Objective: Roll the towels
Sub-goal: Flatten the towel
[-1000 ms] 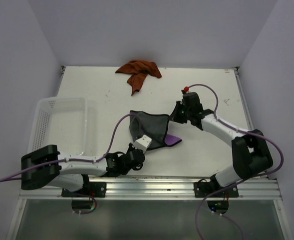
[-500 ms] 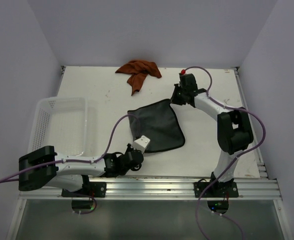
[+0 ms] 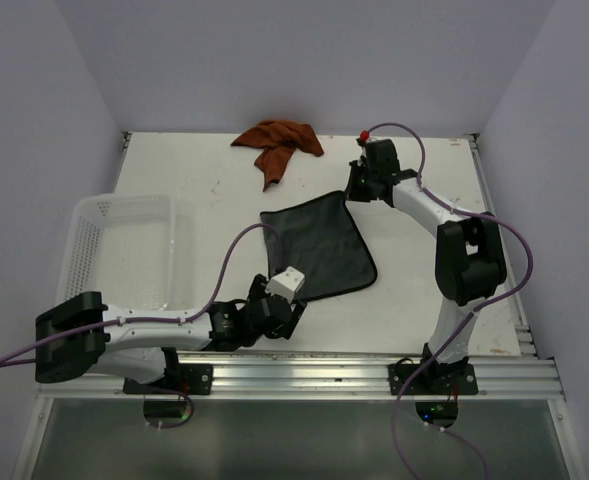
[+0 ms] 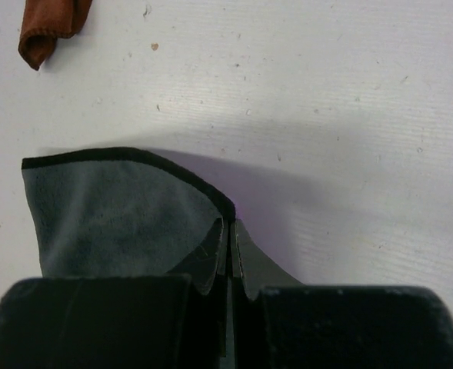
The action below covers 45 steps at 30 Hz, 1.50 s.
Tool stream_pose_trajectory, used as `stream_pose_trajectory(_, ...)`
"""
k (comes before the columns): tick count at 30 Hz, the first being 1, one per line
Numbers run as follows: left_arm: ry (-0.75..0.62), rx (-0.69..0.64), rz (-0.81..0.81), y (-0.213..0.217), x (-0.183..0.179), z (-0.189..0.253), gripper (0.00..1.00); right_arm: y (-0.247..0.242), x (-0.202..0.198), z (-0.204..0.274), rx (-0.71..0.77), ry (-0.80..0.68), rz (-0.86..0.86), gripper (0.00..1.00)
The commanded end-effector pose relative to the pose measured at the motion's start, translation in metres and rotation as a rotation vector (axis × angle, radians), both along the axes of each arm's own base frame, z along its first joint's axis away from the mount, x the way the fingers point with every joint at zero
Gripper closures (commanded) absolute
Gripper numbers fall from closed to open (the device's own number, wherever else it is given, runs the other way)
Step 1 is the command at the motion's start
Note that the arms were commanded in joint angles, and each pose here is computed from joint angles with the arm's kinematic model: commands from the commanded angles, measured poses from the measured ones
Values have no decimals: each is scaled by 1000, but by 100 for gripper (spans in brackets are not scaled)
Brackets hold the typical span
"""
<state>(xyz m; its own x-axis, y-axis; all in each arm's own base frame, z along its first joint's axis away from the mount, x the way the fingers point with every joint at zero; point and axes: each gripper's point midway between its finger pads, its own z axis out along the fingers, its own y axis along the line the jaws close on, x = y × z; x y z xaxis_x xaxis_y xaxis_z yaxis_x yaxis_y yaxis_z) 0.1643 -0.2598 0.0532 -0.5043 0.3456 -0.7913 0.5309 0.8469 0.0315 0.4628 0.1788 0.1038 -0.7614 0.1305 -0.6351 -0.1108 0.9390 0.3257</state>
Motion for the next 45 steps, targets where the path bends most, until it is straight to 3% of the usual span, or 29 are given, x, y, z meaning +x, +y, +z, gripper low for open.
stream_pose_trajectory(1, -2, -76, 56, -6, 3, 30, 16, 2, -3, 3, -16, -14, 52, 100)
stream_pose_trajectory(5, -17, -127, 205, 6, 14, 56, 12, 4, -8, 7, -6, -28, 79, 100)
stream_pose_trajectory(10, 51, -290, 238, 1, 32, 84, 13, 4, -22, 14, -3, -59, 134, 100)
stream_pose_trajectory(17, 42, -396, 373, 34, 96, 87, 14, -5, -50, 19, -25, -99, 167, 100)
stream_pose_trajectory(26, 65, -492, 480, 55, 192, 74, 16, -14, -46, 15, -64, -77, 130, 100)
stream_pose_trajectory(38, 93, -463, 498, 53, 264, 38, 30, -53, -32, -14, -173, -1, -7, 100)
stream_pose_trajectory(45, 112, -317, 586, 67, 284, 3, 39, -49, -29, -23, -162, 18, 7, 100)
